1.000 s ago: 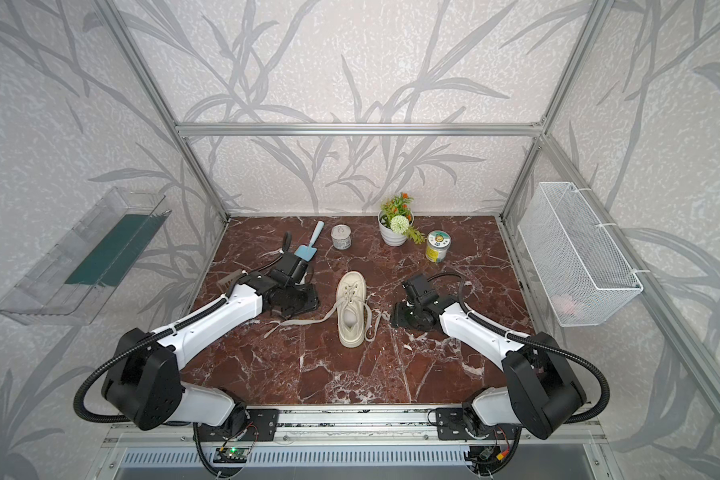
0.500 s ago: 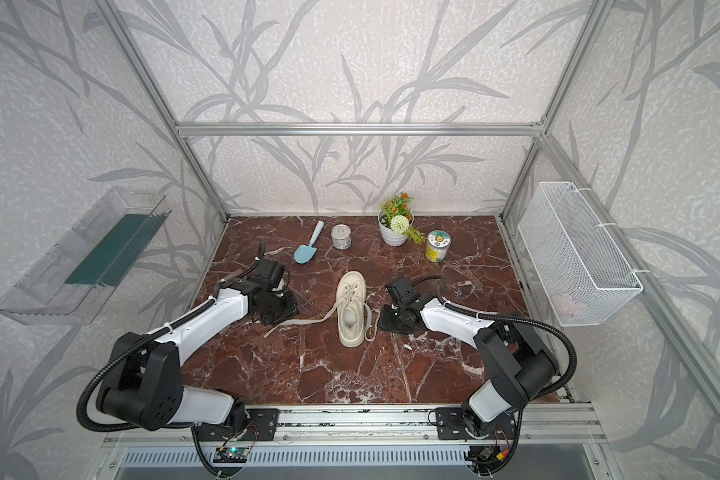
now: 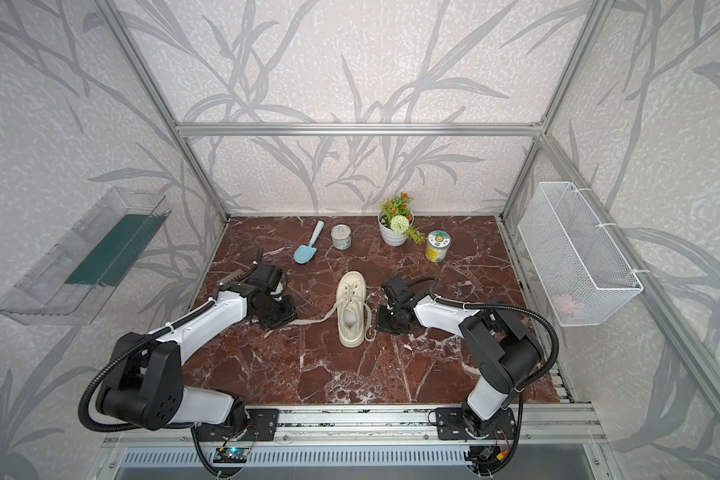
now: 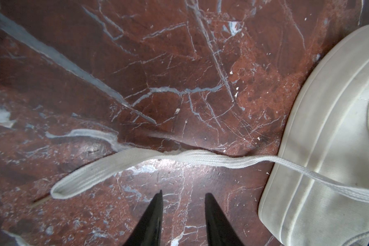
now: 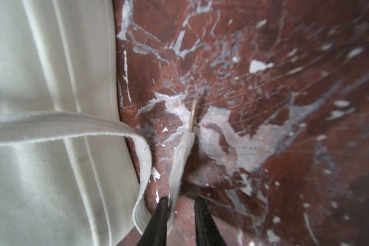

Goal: Tie the shoes

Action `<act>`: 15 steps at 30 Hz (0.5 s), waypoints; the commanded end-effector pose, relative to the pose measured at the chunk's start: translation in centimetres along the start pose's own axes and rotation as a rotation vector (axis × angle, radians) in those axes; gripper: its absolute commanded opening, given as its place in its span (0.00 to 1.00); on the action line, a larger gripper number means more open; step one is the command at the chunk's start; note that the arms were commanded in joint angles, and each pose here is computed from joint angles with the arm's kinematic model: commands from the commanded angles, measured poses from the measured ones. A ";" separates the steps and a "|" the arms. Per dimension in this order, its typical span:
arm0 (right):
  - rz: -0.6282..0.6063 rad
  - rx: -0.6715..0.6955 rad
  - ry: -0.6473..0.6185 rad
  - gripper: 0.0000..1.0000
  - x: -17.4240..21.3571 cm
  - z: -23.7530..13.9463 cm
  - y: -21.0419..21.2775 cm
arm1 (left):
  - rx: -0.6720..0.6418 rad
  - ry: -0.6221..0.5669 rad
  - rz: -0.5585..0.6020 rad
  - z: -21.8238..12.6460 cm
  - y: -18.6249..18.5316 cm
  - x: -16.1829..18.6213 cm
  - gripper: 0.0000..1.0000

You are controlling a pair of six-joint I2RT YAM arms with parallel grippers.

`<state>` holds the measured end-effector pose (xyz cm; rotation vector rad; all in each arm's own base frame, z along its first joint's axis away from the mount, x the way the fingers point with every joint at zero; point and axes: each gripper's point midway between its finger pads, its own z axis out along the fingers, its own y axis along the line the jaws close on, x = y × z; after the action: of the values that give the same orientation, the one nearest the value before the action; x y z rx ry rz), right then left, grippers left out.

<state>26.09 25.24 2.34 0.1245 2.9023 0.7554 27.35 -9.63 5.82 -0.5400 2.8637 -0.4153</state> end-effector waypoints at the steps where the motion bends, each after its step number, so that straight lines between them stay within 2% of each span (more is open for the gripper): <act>1: -0.019 -0.034 -0.001 0.18 -0.5 0.0 1.3 | 0.010 -0.013 0.007 -0.6 0.0 -0.1 0.36; 10: -0.058 0.009 -0.094 0.02 -2.0 -3.0 0.6 | 0.004 -0.012 0.006 -0.7 0.1 -0.1 0.36; 15: -0.101 0.038 -0.175 0.01 -3.9 -6.2 0.1 | 0.013 -0.013 0.006 -0.9 -0.2 -0.3 0.36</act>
<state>27.80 23.07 5.76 0.0884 2.7973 0.6969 27.33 -9.58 5.81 -0.5415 2.8648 -0.4147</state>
